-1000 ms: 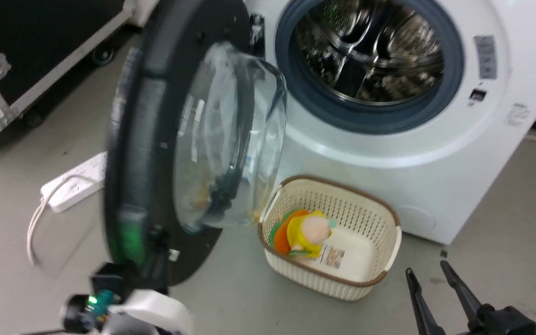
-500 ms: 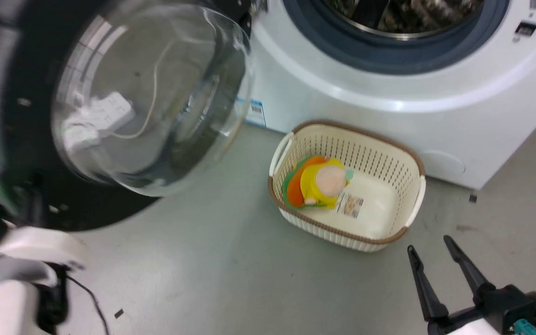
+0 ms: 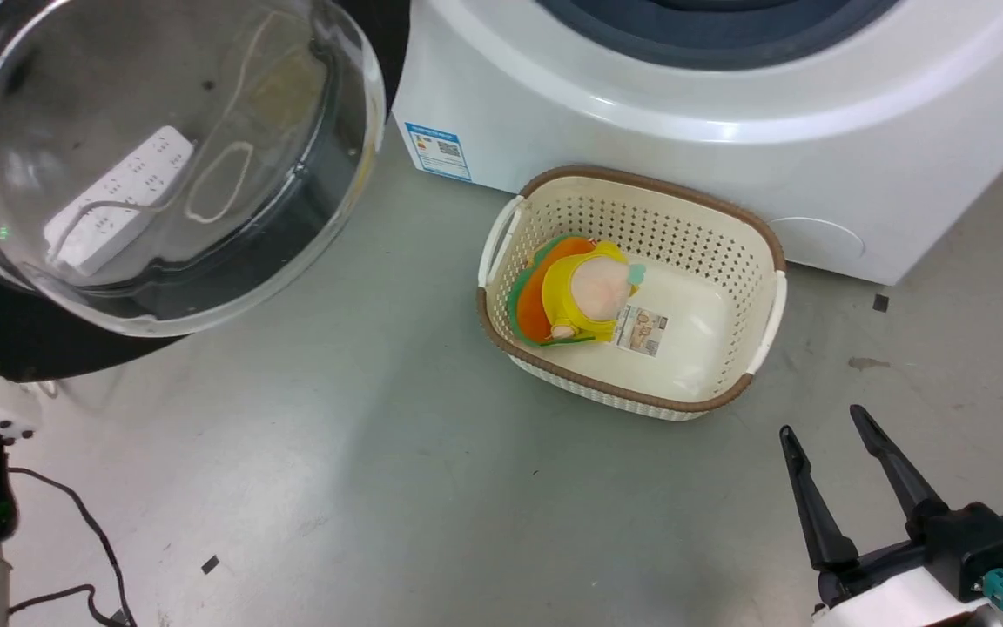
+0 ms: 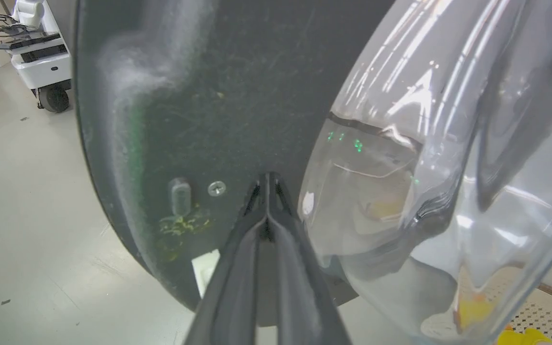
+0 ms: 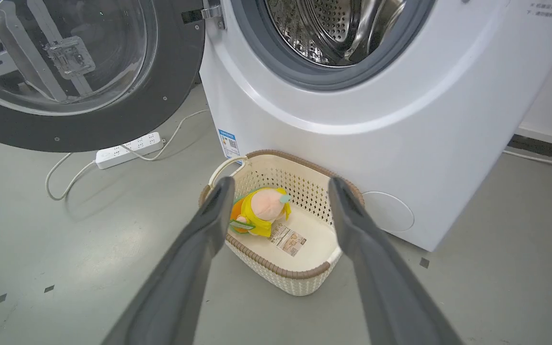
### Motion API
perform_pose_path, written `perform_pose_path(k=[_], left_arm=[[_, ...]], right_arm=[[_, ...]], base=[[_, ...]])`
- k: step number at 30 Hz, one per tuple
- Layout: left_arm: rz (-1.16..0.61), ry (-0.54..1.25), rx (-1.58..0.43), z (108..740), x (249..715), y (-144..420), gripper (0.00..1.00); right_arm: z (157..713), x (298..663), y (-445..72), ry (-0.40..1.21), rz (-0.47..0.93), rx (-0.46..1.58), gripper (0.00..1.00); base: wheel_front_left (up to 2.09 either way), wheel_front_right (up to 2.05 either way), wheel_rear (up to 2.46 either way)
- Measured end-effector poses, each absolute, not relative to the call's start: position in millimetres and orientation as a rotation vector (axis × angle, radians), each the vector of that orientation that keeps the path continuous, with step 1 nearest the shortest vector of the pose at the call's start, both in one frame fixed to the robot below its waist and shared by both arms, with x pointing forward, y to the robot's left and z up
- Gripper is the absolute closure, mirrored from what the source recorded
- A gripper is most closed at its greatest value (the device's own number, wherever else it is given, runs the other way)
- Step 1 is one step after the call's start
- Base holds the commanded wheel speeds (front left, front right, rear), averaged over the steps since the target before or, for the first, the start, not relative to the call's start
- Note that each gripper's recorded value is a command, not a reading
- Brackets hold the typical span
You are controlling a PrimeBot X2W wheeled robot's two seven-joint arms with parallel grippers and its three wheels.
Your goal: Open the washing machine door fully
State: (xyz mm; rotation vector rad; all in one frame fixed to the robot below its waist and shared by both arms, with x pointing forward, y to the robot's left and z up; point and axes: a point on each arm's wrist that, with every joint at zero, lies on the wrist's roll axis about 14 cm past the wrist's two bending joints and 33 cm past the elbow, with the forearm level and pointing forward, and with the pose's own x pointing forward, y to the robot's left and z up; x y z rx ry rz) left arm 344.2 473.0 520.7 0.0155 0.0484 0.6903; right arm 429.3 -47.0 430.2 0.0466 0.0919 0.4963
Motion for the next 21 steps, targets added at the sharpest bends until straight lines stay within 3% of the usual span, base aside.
perform_pose_path(k=[10,21], left_arm=[[0.606,-0.026,0.035,536.1,353.6,454.8,1.00],[0.280,-0.177,-0.047,552.8,363.5,316.9,1.00]], right_arm=[[453.3,423.5,-61.9,0.041,0.442,0.035,0.00],[512.1,403.7,-105.2,-0.109,0.299,0.012,0.00]], base=[[0.00,0.00,0.00],[0.00,0.00,0.00]])
